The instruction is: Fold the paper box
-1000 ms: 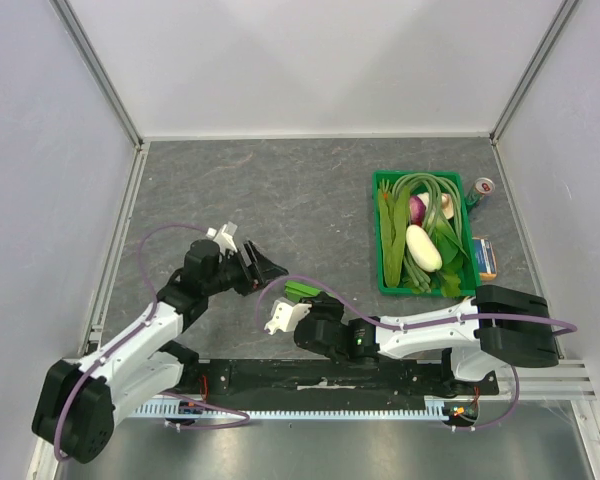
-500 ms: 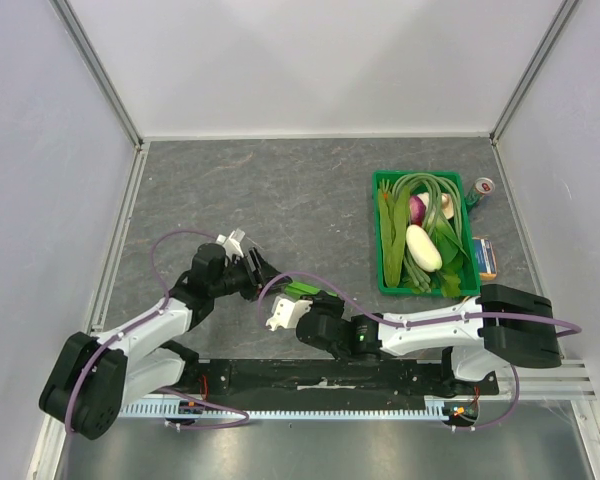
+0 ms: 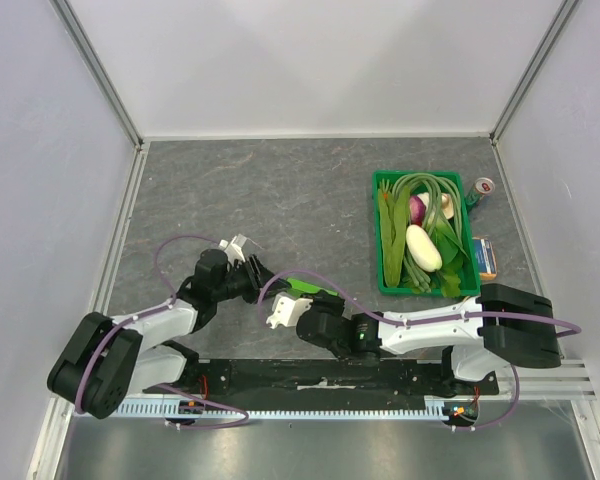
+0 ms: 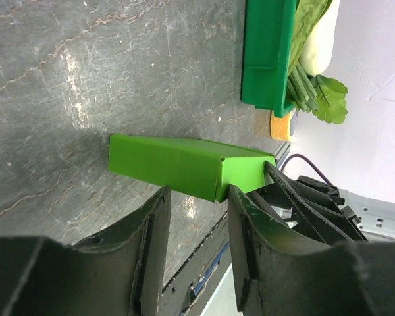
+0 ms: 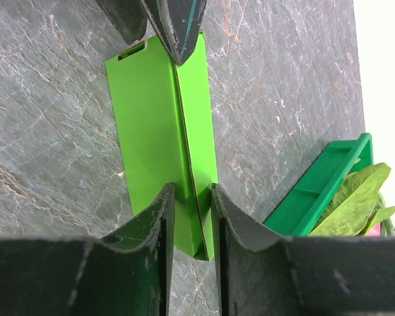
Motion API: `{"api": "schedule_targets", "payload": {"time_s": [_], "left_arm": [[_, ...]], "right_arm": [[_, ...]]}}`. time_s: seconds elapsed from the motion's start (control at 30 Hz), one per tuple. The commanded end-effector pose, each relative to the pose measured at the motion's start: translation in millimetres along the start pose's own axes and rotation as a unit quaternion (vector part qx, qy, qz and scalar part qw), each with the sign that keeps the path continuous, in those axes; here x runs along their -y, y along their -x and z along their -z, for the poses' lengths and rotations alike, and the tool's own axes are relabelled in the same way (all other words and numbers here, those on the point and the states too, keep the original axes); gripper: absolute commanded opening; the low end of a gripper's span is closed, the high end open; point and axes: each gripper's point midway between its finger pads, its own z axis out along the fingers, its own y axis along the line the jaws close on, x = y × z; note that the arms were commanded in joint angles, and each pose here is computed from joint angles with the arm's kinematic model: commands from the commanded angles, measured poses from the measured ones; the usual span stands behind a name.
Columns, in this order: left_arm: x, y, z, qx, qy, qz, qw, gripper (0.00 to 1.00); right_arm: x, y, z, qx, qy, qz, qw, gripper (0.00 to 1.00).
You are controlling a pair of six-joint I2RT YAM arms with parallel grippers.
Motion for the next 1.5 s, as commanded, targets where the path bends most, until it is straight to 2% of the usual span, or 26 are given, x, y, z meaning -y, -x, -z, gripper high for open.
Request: {"api": "schedule_targets", "payload": {"time_s": [0.0, 0.27, 0.3, 0.4, 0.47, 0.5, 0.6, 0.8, 1.07, 1.17, 1.2, 1.3, 1.33, 1.4, 1.43, 1.47], "left_arm": [[-37.7, -10.6, -0.9, 0.004, 0.050, 0.008, 0.999, 0.45], [-61.2, -20.5, 3.2, 0.008, 0.083, 0.029, 0.996, 0.42], [-54.7, -18.0, 2.0, 0.008, 0.070, 0.021, 0.997, 0.44], [-26.6, -12.7, 2.7, -0.002, 0.027, -0.001, 1.000, 0.65], [-9.8, -5.9, 5.1, -0.001, 0.010, -0.018, 1.000, 0.70], [11.9, 7.4, 7.1, 0.013, -0.009, -0.036, 0.999, 0.72], [30.5, 19.6, 11.3, 0.021, -0.014, -0.048, 0.999, 0.76], [32.5, 23.8, 8.9, 0.015, -0.021, -0.036, 0.999, 0.75], [-14.2, 5.3, -3.7, -0.004, 0.021, -0.006, 1.000, 0.65], [-31.4, 0.3, -8.5, -0.010, 0.041, 0.000, 0.999, 0.49], [-34.5, -0.9, -9.0, -0.010, 0.044, 0.003, 0.999, 0.47], [-39.8, -2.9, -8.3, -0.008, 0.050, 0.006, 0.999, 0.43], [-40.9, -3.6, -7.9, -0.008, 0.052, 0.006, 0.999, 0.42], [-42.8, -4.5, -7.3, -0.010, 0.056, 0.004, 0.998, 0.41], [-43.0, -4.1, -7.0, -0.009, 0.057, 0.002, 0.998, 0.41], [-44.9, -4.8, -6.9, -0.009, 0.060, 0.002, 0.998, 0.40]], "right_arm": [[-14.7, -3.8, 0.0, 0.002, 0.035, -0.002, 0.999, 0.25], [-13.7, -1.6, 0.8, 0.006, 0.041, -0.031, 0.999, 0.29], [-13.6, -1.4, 1.4, 0.008, 0.044, -0.036, 0.998, 0.30], [-12.8, 0.2, 1.4, 0.019, 0.052, -0.050, 0.997, 0.31], [-10.9, 0.0, 0.7, 0.018, 0.051, -0.052, 0.997, 0.31], [-10.8, -0.4, 0.8, 0.018, 0.051, -0.049, 0.997, 0.30], [-11.2, -0.6, -0.5, 0.017, 0.053, -0.046, 0.997, 0.29], [-13.1, -0.6, -2.0, 0.015, 0.055, -0.043, 0.997, 0.29], [-10.9, -0.5, -1.0, 0.016, 0.052, -0.046, 0.997, 0.28], [-11.1, -0.1, -1.0, 0.015, 0.052, -0.053, 0.997, 0.29], [-9.3, 0.3, -0.4, 0.016, 0.049, -0.057, 0.997, 0.29], [3.2, 3.5, -0.1, 0.016, 0.033, -0.111, 0.993, 0.43], [6.7, 0.0, 2.9, 0.001, 0.037, -0.119, 0.992, 0.50], [21.6, 4.0, 8.2, 0.003, 0.036, -0.194, 0.980, 0.60], [25.7, 3.5, 12.2, -0.002, 0.046, -0.215, 0.975, 0.70], [26.1, 4.3, 12.9, -0.003, 0.075, -0.267, 0.961, 0.74]]}}
